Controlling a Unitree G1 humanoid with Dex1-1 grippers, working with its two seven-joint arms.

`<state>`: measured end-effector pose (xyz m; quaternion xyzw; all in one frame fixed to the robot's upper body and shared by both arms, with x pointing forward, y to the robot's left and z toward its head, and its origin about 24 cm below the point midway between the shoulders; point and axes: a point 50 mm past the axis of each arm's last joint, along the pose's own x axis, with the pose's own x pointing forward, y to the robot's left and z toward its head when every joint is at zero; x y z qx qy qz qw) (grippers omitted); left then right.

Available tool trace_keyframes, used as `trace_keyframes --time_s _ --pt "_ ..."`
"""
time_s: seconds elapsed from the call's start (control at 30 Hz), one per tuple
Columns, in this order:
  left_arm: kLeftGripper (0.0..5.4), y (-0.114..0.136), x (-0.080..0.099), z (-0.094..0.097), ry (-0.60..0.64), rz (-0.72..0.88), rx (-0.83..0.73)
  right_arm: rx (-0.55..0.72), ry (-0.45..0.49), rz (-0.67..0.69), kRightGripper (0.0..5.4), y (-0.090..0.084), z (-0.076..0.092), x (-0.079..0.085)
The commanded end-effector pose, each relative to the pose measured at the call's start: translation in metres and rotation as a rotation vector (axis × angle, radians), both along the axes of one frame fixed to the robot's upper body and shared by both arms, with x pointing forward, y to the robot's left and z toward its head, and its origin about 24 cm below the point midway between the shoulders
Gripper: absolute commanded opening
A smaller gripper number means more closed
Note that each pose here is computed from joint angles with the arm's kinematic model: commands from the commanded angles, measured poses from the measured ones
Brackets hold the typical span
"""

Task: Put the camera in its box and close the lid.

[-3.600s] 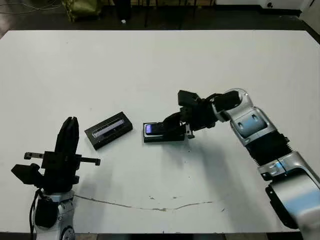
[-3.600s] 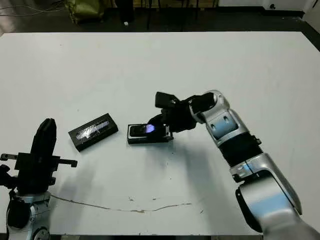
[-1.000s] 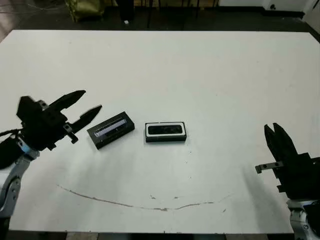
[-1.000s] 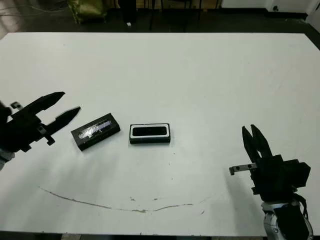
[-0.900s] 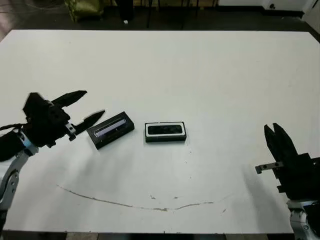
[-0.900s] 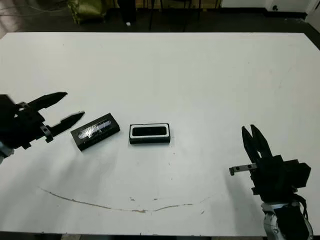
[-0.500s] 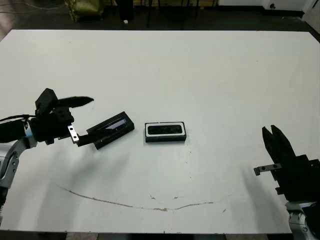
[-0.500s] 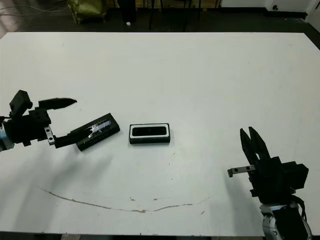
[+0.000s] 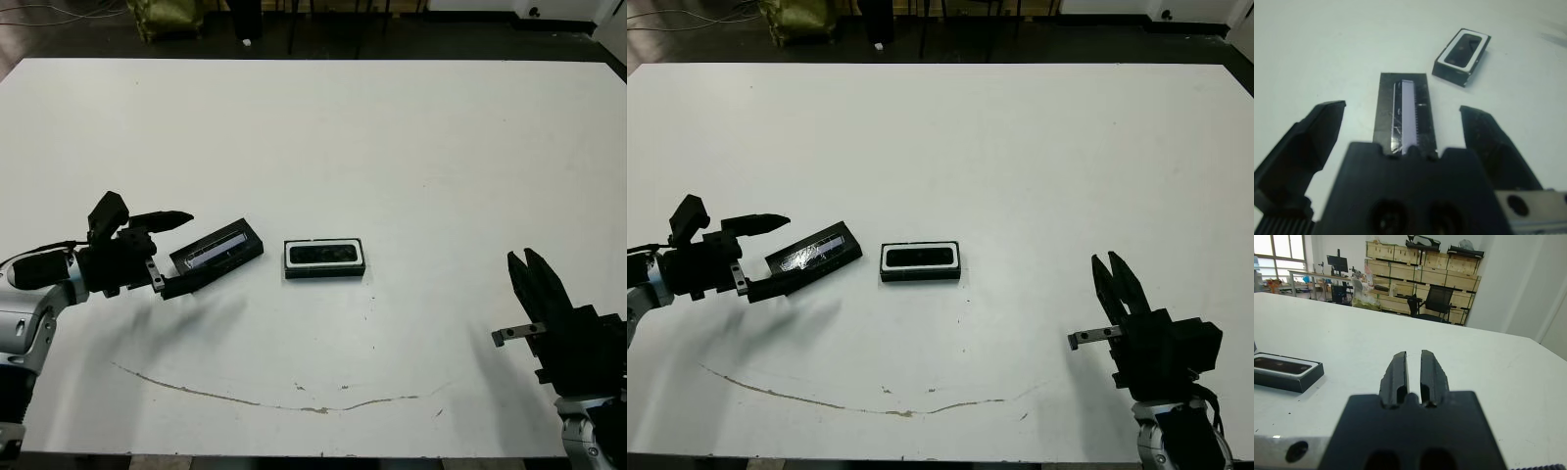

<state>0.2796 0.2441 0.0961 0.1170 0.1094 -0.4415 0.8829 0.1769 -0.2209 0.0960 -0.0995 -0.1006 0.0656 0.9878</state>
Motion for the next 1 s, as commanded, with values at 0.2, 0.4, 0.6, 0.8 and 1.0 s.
trace_keyframes --time_s 0.2,0.4,0.6,0.8,1.0 --pt "5.37 0.002 -0.002 -0.017 0.027 0.018 0.046 0.003 0.029 -0.006 0.0 -0.002 -0.005 -0.002" --pt "5.37 0.003 -0.001 -0.022 0.047 0.01 0.061 -0.002 0.034 -0.011 0.0 0.0 -0.003 -0.003" --pt "5.37 0.004 0.0 -0.027 0.059 0.007 0.077 0.014 0.038 -0.009 0.0 0.0 -0.004 -0.003" --pt "5.37 0.004 -0.001 -0.031 0.052 -0.002 0.104 0.008 0.046 -0.005 0.0 0.001 -0.002 -0.004" --pt "5.37 0.004 -0.002 -0.04 0.073 0.013 0.101 0.008 0.042 -0.005 0.0 0.001 -0.003 -0.004"
